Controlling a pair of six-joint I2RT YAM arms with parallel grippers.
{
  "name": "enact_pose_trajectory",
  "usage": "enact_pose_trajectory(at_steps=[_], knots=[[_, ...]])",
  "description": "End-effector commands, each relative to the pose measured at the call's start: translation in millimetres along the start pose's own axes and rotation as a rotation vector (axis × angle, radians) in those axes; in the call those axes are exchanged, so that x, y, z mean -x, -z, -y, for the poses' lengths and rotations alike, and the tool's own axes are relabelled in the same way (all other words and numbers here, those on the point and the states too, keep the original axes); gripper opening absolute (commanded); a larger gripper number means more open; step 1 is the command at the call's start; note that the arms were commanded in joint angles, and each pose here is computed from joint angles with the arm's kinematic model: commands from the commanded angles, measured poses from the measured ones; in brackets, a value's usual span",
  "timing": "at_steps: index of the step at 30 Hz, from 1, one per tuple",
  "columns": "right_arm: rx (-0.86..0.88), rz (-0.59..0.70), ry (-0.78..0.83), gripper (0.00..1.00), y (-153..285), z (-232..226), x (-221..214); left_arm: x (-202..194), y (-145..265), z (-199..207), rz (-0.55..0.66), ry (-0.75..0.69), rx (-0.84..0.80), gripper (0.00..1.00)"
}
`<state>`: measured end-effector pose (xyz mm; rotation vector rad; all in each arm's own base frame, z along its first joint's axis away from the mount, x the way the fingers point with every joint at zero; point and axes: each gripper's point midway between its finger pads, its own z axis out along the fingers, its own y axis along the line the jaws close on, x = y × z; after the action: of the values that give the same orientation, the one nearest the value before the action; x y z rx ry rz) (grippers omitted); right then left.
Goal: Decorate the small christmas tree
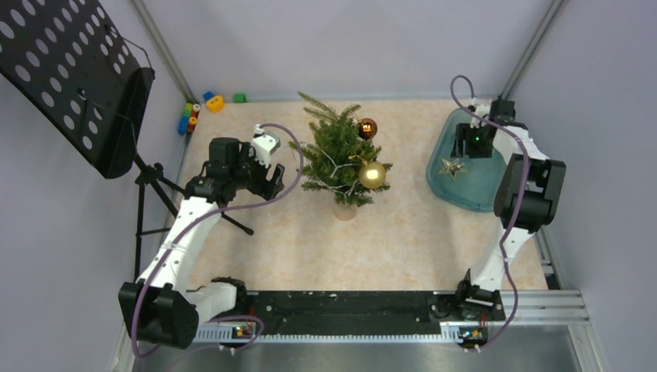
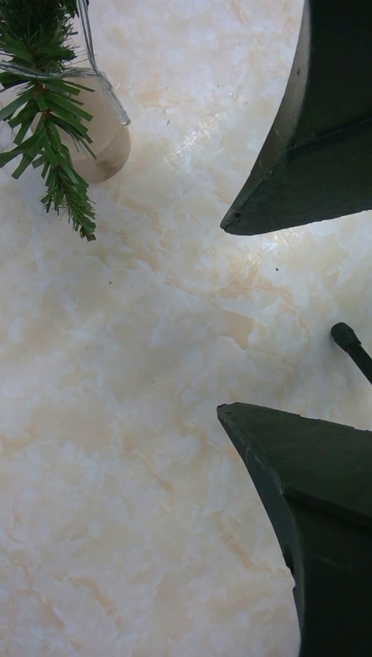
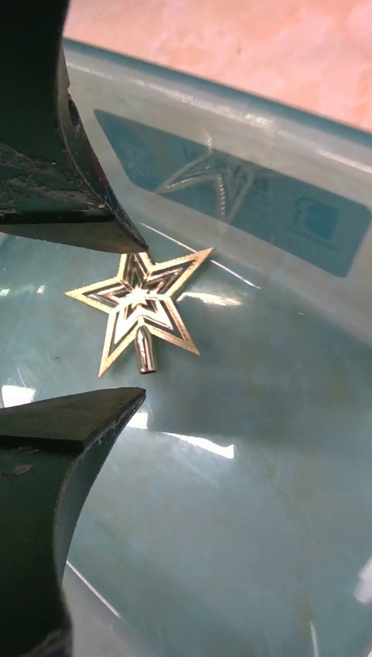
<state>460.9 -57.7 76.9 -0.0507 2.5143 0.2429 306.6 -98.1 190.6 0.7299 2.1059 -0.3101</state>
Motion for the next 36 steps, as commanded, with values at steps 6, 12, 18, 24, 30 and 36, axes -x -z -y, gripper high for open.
enact_pose_trajectory(at_steps=[6, 12, 18, 24, 30, 36], knots=[[-0.147, -0.017, -0.022, 0.52, -23.8, 14.3, -9.7, 20.7, 10.5, -1.3, 0.058, -0.031, 0.003, 0.84], [-0.385, -0.071, -0.12, 0.43, -12.6, 49.4, -36.7, 22.2, 10.8, -0.9, 0.064, -0.034, 0.001, 0.84], [-0.392, -0.061, -0.124, 0.4, 8.1, 45.1, -36.5, 22.9, 12.1, 1.0, 0.068, -0.035, -0.005, 0.84], [-0.228, -0.009, -0.108, 0.42, 35.4, 9.7, -10.9, 24.7, 14.0, 2.6, 0.074, -0.039, -0.008, 0.84], [-0.263, -0.085, -0.126, 0.55, 37.7, 6.5, -38.1, 26.9, 15.9, 4.9, 0.082, -0.047, -0.012, 0.84], [-0.248, -0.142, -0.071, 0.72, 24.7, -6.0, -55.3, 26.6, 16.1, 7.0, 0.082, -0.053, -0.018, 0.84]])
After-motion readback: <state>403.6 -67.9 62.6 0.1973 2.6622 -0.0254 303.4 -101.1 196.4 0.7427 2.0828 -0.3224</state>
